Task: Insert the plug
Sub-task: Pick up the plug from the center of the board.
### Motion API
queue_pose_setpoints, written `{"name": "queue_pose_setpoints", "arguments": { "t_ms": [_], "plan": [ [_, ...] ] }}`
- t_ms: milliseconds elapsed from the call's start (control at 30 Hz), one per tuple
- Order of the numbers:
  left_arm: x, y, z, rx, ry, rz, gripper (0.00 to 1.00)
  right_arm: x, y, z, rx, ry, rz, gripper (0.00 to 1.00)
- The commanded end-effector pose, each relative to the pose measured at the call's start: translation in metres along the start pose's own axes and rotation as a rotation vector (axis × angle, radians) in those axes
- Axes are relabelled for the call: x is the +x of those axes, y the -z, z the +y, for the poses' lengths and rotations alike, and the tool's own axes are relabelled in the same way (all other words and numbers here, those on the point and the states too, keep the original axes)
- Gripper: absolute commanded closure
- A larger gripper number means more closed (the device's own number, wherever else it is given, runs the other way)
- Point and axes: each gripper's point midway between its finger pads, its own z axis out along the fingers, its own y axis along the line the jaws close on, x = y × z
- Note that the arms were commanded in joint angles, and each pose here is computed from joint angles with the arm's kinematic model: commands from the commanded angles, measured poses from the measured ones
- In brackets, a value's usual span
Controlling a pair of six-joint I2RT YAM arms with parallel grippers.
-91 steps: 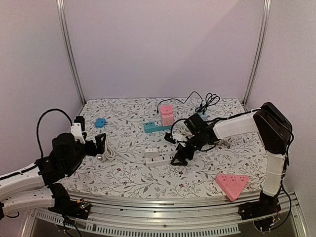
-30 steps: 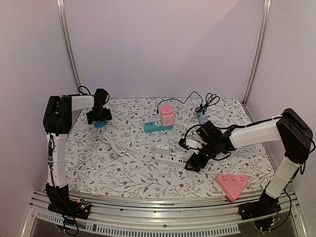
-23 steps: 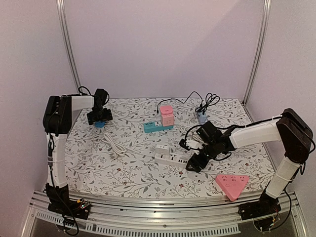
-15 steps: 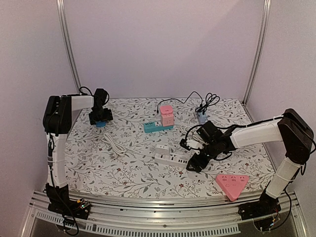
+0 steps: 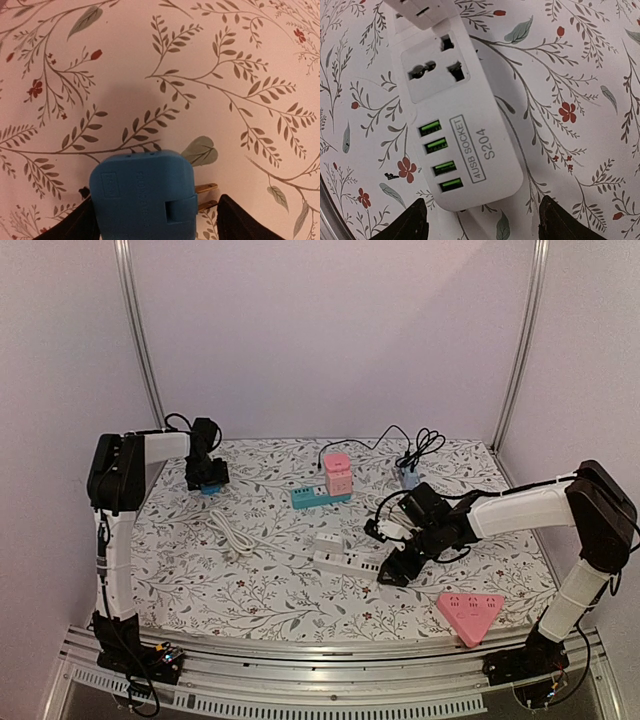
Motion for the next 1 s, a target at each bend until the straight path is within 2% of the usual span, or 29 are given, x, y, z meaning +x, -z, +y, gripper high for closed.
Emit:
{"name": "queue_pose_setpoints", "arguments": {
  "t_ms": [0,200,467,967],
  "plan": [
    [0.003,0.008,-0.01,0.026,-0.049,0.011,0.19,-0.009,0.01,0.0,0.012,0.002,-0.025,0.25],
    [-0.002,0.028,-0.009,0.016,-0.116,-0.025,0.12,-0.009,0.008,0.001,0.005,0.0,-0.017,0.25],
    [-0.005,0.047,0.001,-0.02,-0.153,-0.032,0.18,-0.009,0.008,0.001,0.005,0.0,-0.016,0.25],
    [0.016,0.016,-0.002,0.002,-0.148,0.098,0.23,-0.01,0.008,0.0,0.008,0.001,-0.017,0.25]
  ]
}}
